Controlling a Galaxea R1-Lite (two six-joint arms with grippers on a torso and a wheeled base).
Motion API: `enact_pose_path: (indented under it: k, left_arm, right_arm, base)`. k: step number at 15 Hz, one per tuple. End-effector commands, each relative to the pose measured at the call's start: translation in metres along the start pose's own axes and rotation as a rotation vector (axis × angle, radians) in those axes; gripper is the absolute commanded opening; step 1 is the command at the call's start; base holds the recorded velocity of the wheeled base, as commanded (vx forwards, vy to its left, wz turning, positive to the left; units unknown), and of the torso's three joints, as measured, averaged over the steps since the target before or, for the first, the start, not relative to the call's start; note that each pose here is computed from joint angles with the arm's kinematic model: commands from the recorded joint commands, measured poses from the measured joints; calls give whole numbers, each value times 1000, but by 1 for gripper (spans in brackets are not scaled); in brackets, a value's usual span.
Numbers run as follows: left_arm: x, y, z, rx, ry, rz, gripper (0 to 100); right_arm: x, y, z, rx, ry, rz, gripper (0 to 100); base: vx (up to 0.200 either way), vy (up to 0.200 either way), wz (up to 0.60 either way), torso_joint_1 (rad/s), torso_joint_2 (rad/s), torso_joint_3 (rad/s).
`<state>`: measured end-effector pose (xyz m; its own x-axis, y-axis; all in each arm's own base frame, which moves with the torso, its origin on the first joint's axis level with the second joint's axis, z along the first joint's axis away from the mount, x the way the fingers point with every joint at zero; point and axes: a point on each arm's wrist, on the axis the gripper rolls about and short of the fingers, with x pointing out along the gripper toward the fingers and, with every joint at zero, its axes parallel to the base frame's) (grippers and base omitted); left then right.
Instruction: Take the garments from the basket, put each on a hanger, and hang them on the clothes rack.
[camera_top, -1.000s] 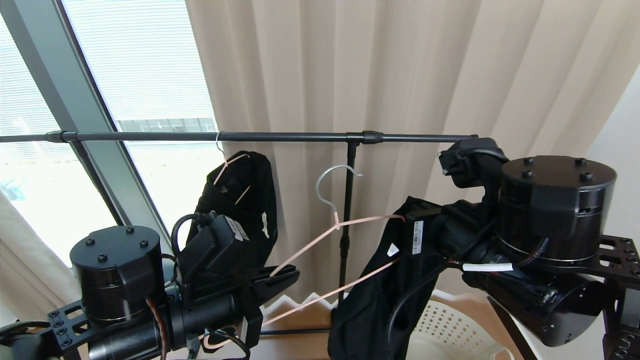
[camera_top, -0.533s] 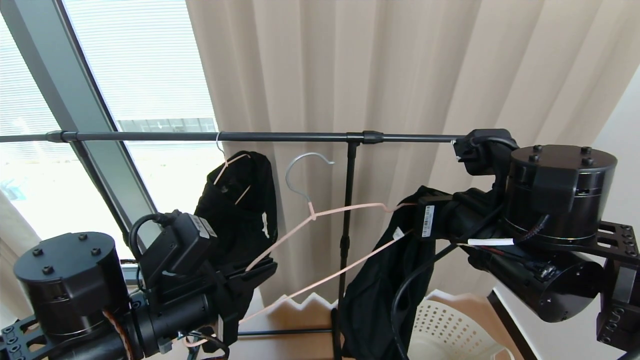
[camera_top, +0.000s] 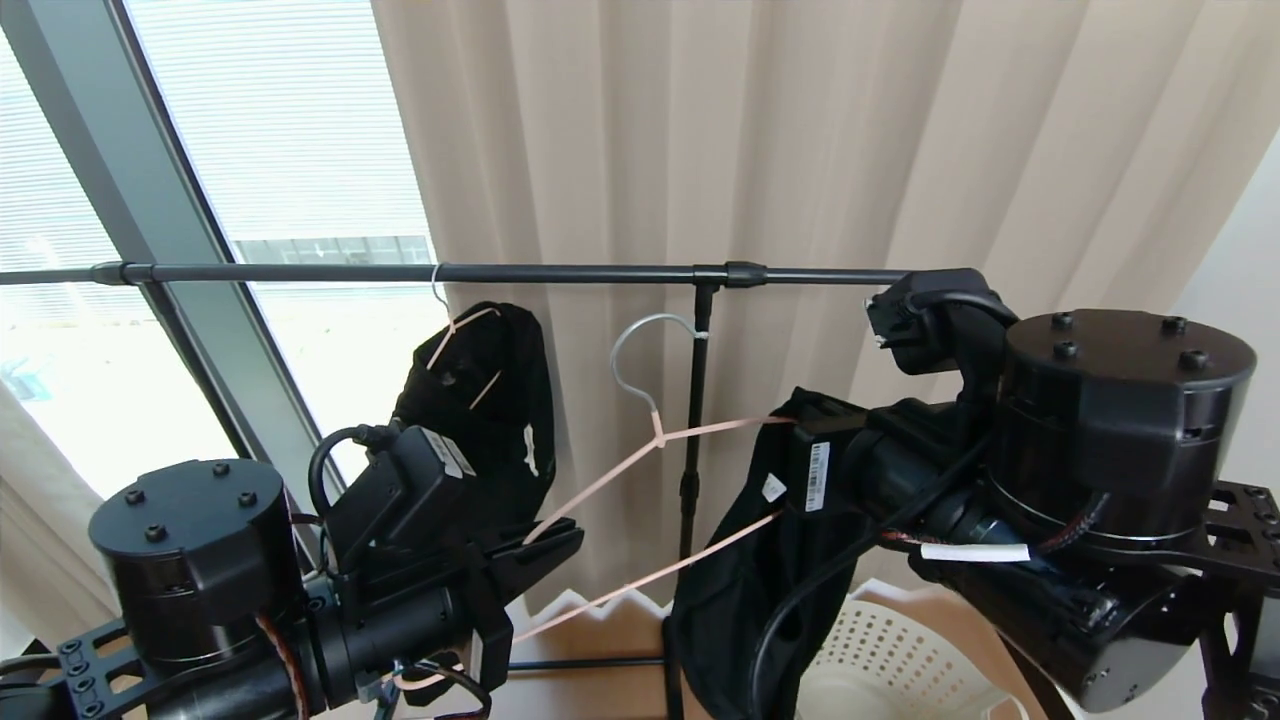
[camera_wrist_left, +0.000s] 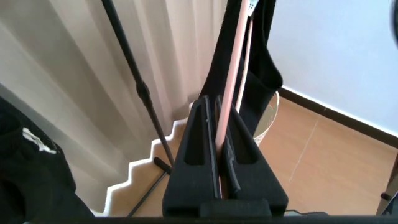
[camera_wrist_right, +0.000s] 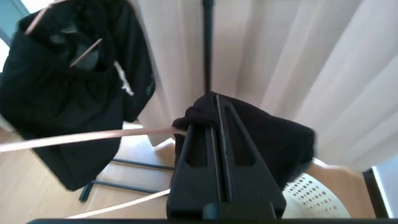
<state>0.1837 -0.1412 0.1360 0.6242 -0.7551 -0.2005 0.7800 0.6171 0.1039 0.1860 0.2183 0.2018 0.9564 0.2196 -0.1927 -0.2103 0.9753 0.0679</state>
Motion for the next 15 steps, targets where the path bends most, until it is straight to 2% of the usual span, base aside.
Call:
enact_pose_path:
  k: [1, 5, 8, 12, 13, 15]
  left_arm:
    - [2, 0, -1, -2, 6, -3, 0]
    - [3, 0, -2, -1, 9, -5, 0]
    - [2, -1, -2, 0, 7, -7, 0]
    - [0, -1, -1, 10, -27, -1, 0]
    - [-1, -2, -2, 11, -31, -2, 0]
    - [-4, -3, -5, 12, -36, -1, 0]
  right_arm:
    - [-10, 12, -1, 2, -1, 54, 0]
    - [-20, 26, 0, 8, -8, 115, 0]
    - [-32, 39, 3, 39, -49, 181, 0]
    - [-36, 44, 1, 35, -45, 203, 0]
    - [-37, 44, 2, 37, -47, 201, 100]
    - [-38, 37, 7, 52, -61, 191, 100]
  base:
    - [0, 0, 0, 0, 0, 0]
    - [0, 0, 0, 0, 0, 0]
    - [0, 0, 0, 0, 0, 0]
    - [0, 0, 0, 0, 0, 0]
    - [0, 0, 0, 0, 0, 0]
    - [0, 0, 0, 0, 0, 0]
